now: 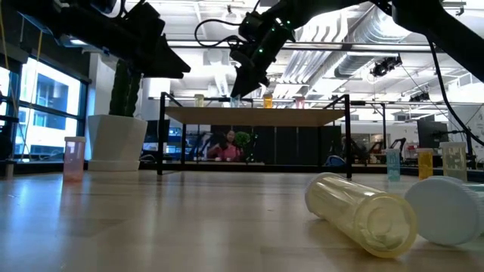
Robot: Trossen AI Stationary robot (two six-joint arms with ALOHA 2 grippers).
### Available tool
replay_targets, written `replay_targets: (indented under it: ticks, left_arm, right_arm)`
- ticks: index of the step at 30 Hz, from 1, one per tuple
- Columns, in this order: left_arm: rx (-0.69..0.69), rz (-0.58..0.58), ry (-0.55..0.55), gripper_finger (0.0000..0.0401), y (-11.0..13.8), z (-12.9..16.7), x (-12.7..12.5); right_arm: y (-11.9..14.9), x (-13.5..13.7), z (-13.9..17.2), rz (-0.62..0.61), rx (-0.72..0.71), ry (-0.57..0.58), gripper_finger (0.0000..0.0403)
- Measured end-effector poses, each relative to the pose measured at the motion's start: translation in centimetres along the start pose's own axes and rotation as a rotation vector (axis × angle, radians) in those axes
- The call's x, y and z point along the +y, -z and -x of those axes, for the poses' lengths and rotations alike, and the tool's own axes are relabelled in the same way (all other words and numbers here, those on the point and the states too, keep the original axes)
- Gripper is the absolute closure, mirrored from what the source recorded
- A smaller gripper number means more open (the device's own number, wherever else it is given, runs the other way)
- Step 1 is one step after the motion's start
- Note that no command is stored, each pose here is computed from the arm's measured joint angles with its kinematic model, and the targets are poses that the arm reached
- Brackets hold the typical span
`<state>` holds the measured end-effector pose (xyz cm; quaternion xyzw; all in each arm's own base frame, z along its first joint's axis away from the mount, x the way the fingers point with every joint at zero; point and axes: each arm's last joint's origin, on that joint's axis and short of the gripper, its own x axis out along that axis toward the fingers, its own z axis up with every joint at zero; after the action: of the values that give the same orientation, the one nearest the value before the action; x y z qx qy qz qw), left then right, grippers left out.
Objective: Pick and place medicine bottles onto shelf by color
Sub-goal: Put the middle blue pill bottle on the shelf, then put the left pink pill bottle on the shelf aligned with the other pink pill bottle
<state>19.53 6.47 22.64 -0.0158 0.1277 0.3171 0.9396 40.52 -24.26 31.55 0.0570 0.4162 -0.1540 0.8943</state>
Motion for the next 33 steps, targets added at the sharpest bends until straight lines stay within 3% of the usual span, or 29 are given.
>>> replay_targets:
  ticks: [14, 22, 33]
  left_arm:
    - [0.000, 0.000, 0.000, 0.0174, 0.0, 0.0, 0.0]
    - [0.004, -0.001, 0.000, 0.0174, 0.0, 0.0, 0.0]
    - [0.050, -0.020, -0.002, 0.0174, 0.5, 0.0, 0.0]
  right_arm:
    - [-0.1, 0.0, 0.0, 0.002, -0.012, 0.002, 0.0250]
    - [-0.4, -0.1, 0.6, 0.006, -0.041, 0.009, 0.0245]
    - [-2.6, 0.2, 6.1, 0.036, -0.133, 0.020, 0.0245]
